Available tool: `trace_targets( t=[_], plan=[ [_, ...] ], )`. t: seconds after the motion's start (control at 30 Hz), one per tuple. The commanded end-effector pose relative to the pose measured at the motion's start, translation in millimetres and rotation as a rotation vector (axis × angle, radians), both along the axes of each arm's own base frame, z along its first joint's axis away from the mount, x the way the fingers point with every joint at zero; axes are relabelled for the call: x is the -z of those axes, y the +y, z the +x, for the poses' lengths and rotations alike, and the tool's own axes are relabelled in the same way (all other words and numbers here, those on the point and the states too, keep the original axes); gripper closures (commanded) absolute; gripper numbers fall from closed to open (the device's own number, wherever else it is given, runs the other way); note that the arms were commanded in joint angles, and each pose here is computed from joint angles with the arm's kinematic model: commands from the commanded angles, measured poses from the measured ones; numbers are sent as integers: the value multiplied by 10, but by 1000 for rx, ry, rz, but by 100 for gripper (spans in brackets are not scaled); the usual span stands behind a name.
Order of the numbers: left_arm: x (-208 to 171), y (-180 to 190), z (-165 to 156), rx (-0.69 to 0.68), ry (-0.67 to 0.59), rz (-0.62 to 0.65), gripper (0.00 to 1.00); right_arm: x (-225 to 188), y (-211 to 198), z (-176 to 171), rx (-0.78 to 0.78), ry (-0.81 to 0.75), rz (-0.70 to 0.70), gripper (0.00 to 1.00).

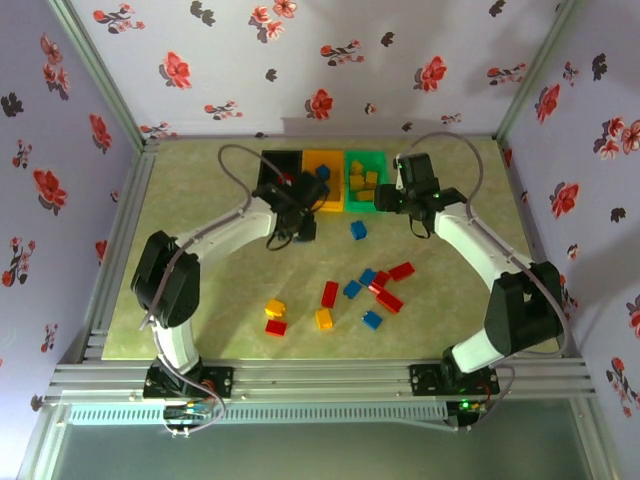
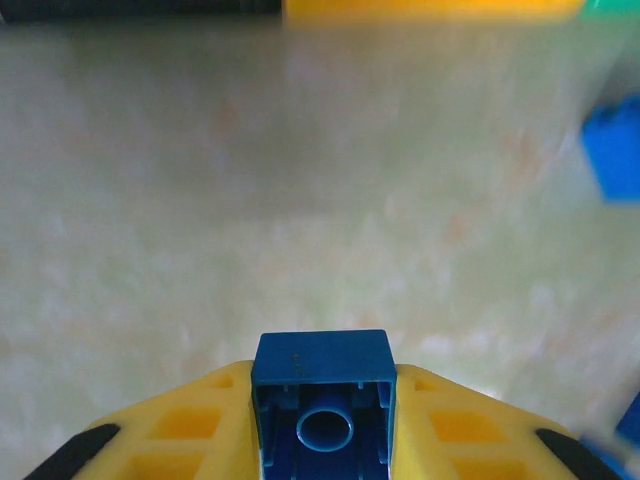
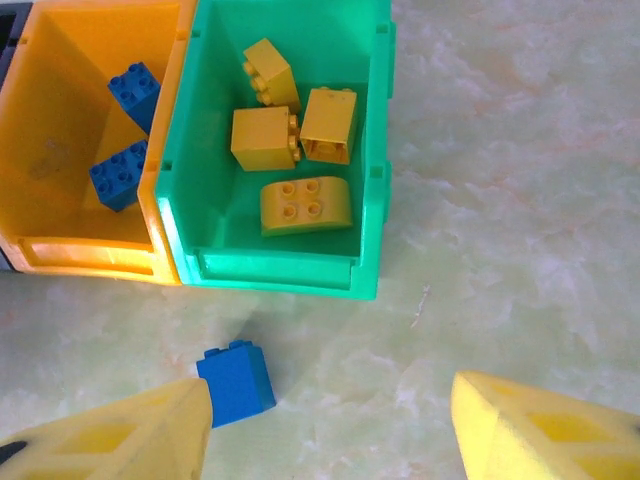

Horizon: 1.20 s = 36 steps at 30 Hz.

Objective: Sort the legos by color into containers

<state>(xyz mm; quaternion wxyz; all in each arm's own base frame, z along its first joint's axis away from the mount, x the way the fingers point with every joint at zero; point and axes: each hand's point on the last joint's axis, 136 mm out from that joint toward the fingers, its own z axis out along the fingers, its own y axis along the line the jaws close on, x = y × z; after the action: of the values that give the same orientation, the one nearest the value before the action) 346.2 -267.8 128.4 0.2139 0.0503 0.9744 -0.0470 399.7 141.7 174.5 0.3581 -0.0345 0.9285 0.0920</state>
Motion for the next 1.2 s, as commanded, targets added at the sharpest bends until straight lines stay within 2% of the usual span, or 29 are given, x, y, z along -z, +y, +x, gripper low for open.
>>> trace_targets(
  t=[0.0,0.27,0.47,0.73,0.97,1.17],
  plan=[
    [-168,21,504,27,-110,42,69,84,31,-127,-14,23,-24,35],
    [-475,-268,1493,54,-269,-4,69,347,369,-310,-82,73,-53,35],
    [-490,-404,1897,88,-340,-19,69,556,527,-413,-100,110,-47,35],
    [-410,-379,2075,78,-370,-28,67,694,574,-477,-109,140,-62,35],
    [-397,-408,2064,105,-370,-51,38,790,580,-471,-110,163,-79,35],
    [-625,-355,1925,100,-403,-92,35,849,590,-456,-112,174,-90,36]
  ],
)
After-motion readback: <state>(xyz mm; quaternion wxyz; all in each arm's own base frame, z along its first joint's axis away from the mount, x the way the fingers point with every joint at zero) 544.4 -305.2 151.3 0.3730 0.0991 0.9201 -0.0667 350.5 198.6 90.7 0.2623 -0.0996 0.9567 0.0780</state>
